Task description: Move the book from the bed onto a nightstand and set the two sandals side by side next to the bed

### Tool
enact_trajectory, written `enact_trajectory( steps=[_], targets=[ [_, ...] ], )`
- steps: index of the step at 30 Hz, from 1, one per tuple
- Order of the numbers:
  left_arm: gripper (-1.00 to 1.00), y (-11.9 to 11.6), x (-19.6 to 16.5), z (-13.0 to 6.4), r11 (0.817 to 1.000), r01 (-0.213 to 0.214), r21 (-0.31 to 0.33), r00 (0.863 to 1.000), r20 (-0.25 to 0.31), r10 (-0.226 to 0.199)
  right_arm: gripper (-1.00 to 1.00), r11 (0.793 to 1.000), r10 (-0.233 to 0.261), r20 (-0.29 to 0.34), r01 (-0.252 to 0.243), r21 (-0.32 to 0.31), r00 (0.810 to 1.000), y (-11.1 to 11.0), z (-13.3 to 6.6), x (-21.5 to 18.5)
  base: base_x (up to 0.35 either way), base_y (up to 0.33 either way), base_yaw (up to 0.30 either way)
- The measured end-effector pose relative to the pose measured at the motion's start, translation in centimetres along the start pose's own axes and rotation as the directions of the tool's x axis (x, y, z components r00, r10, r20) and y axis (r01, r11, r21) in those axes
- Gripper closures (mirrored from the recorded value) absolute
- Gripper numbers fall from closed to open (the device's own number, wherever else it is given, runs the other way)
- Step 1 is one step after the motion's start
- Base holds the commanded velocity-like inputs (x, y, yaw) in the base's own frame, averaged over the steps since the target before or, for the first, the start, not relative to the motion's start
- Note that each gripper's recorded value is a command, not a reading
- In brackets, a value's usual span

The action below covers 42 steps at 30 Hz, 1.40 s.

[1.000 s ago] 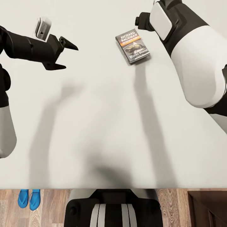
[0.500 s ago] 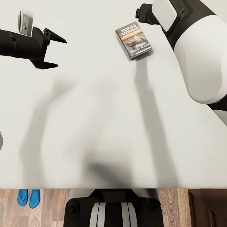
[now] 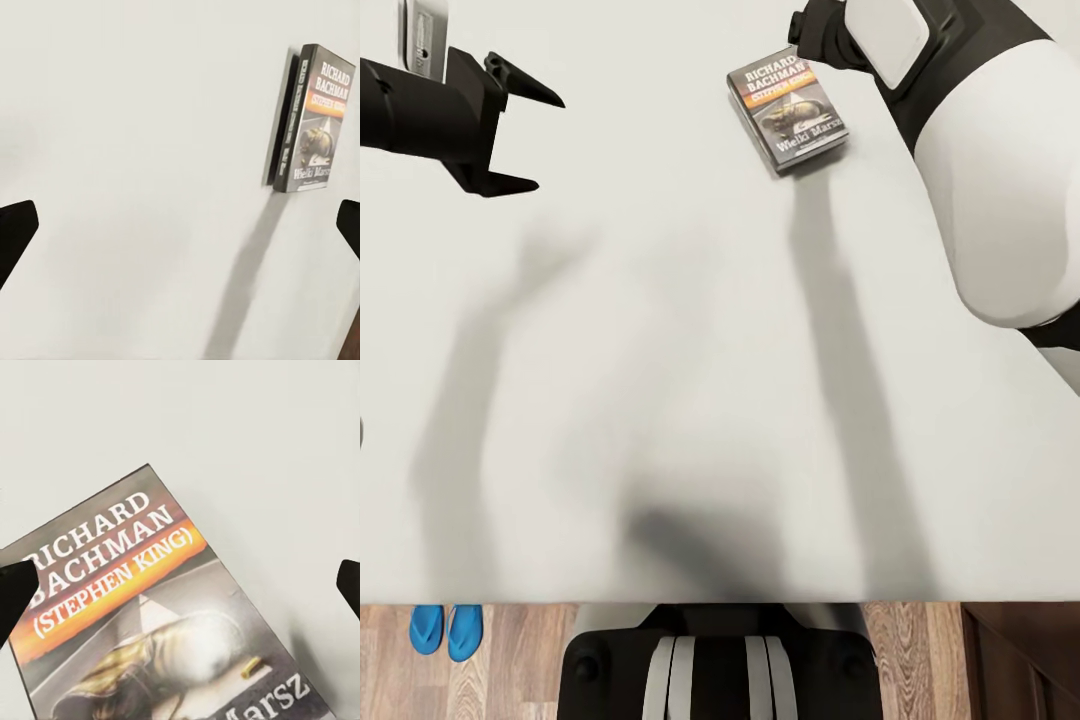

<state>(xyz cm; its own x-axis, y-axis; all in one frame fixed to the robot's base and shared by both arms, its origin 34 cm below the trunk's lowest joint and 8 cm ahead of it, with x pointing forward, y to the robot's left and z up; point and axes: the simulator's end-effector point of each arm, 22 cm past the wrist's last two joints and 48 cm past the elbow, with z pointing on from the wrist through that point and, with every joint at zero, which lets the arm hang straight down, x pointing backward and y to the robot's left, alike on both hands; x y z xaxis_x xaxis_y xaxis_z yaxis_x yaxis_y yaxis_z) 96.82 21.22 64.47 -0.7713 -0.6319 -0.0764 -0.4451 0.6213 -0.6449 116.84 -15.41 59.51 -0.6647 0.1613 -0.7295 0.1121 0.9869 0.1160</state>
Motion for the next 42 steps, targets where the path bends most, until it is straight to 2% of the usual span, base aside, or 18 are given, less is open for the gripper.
enact_trajectory(
  steps=[8, 11, 17, 24, 27, 42],
  targets=[
    [-1.00, -0.1, 0.1, 0.1, 1.000, -0.009, -0.003, 1.000, 0.000, 0.009, -1.00, 1.000, 0.023, 0.065, -0.023, -0.007, 0.998, 0.1, 0.0, -1.4, 0.000, 0.000, 0.000],
    [-1.00, -0.2, 0.6, 0.4, 1.000, -0.025, -0.004, 1.000, -0.009, 0.025, -1.00, 0.999, 0.033, 0.094, -0.032, -0.014, 0.995, 0.2, 0.0, -1.9, 0.000, 0.000, 0.000],
    [-1.00, -0.5, 1.2, 0.7, 0.999, -0.044, -0.001, 0.999, -0.022, 0.044, -1.00, 0.999, 0.038, 0.100, -0.036, -0.026, 0.994, 0.4, 0.1, -1.7, 0.000, 0.000, 0.000],
    [-1.00, -1.0, 1.9, 1.0, 0.998, -0.057, 0.011, 0.998, -0.034, 0.057, -1.00, 0.991, 0.041, 0.072, -0.031, -0.130, 0.997, 2.4, 0.8, 1.0, 0.000, 0.000, 0.000],
    [-1.00, -1.2, 2.2, 1.2, 0.998, -0.061, 0.016, 0.997, -0.041, 0.062, -1.00, 0.987, 0.048, 0.080, -0.035, -0.158, 0.996, 2.7, 1.3, 2.3, 0.000, 0.000, 0.000],
    [-1.00, -1.1, 2.6, 1.4, 0.998, -0.067, 0.015, 0.997, -0.048, 0.068, -1.00, 0.985, 0.049, 0.084, -0.034, -0.166, 0.995, 2.7, 1.7, 3.4, 0.000, 0.000, 0.000]
  ],
)
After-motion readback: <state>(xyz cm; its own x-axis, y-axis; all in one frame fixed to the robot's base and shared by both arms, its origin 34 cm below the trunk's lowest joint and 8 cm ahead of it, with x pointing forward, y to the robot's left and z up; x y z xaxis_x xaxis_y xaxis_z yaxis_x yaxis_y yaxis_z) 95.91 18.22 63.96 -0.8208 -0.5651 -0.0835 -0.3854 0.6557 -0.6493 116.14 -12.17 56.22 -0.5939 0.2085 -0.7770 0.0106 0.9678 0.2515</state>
